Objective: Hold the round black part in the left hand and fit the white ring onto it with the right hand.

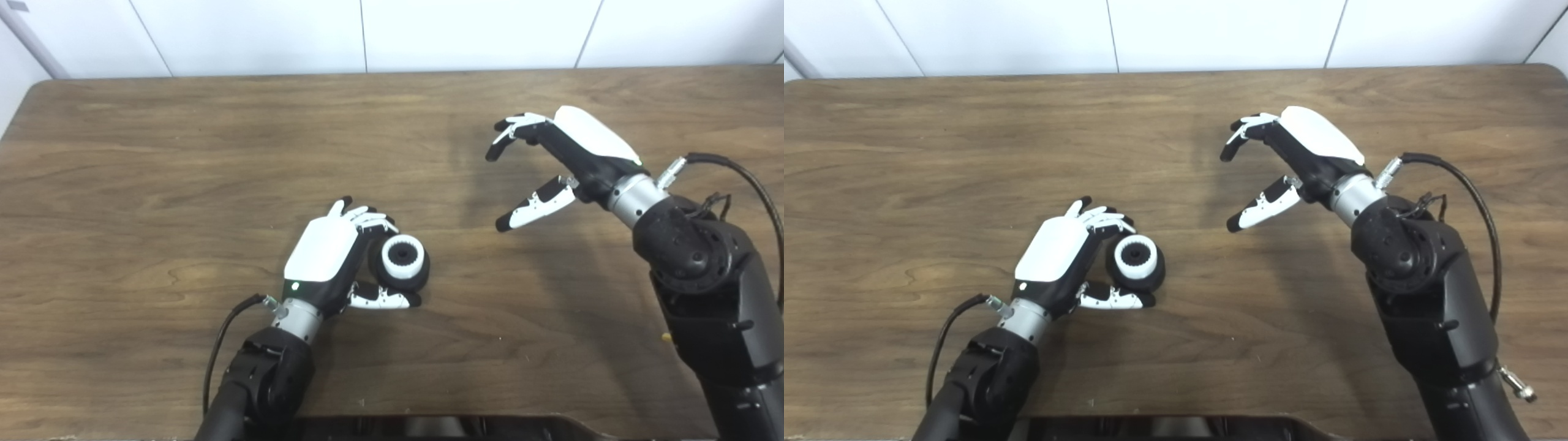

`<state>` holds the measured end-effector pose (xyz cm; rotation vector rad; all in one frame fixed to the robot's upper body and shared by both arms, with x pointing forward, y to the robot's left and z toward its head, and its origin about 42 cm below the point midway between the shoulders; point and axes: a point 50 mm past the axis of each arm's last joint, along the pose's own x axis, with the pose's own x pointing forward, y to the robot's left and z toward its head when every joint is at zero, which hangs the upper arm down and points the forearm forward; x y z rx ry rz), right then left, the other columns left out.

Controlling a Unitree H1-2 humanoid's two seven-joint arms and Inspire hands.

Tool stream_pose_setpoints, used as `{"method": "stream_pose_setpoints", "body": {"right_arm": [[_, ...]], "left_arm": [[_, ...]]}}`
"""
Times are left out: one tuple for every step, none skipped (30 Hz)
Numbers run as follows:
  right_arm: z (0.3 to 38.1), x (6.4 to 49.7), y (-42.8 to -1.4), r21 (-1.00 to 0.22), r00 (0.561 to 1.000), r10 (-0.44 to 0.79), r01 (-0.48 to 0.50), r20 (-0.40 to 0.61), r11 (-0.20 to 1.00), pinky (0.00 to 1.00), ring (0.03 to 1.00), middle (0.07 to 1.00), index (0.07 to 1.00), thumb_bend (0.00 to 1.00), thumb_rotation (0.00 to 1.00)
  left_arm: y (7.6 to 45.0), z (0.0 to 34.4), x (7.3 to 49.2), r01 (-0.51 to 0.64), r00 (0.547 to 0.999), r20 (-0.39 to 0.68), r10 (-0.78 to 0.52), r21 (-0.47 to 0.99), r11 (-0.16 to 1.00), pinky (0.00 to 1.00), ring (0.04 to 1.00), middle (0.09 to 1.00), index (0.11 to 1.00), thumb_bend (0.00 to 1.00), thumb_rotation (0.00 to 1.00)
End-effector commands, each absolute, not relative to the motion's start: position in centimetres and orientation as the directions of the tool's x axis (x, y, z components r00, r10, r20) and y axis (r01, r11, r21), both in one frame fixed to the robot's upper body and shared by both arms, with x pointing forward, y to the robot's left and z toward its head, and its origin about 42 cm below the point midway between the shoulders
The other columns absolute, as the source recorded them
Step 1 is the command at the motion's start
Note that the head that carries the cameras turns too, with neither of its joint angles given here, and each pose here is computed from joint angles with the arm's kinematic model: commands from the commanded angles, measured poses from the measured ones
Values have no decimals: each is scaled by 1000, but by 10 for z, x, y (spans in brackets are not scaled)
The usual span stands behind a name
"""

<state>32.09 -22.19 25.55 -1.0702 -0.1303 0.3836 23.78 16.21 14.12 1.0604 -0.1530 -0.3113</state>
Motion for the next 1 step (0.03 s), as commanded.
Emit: {"method": "stream_pose_setpoints", "body": {"right_arm": [[272,321,-221,-885,930,368,-170,1,432,802,926,863,641,963,216]], "left_arm": [[169,145,240,165,956,-37,-293,889,427,1000,871,823,806,950,293]]}}
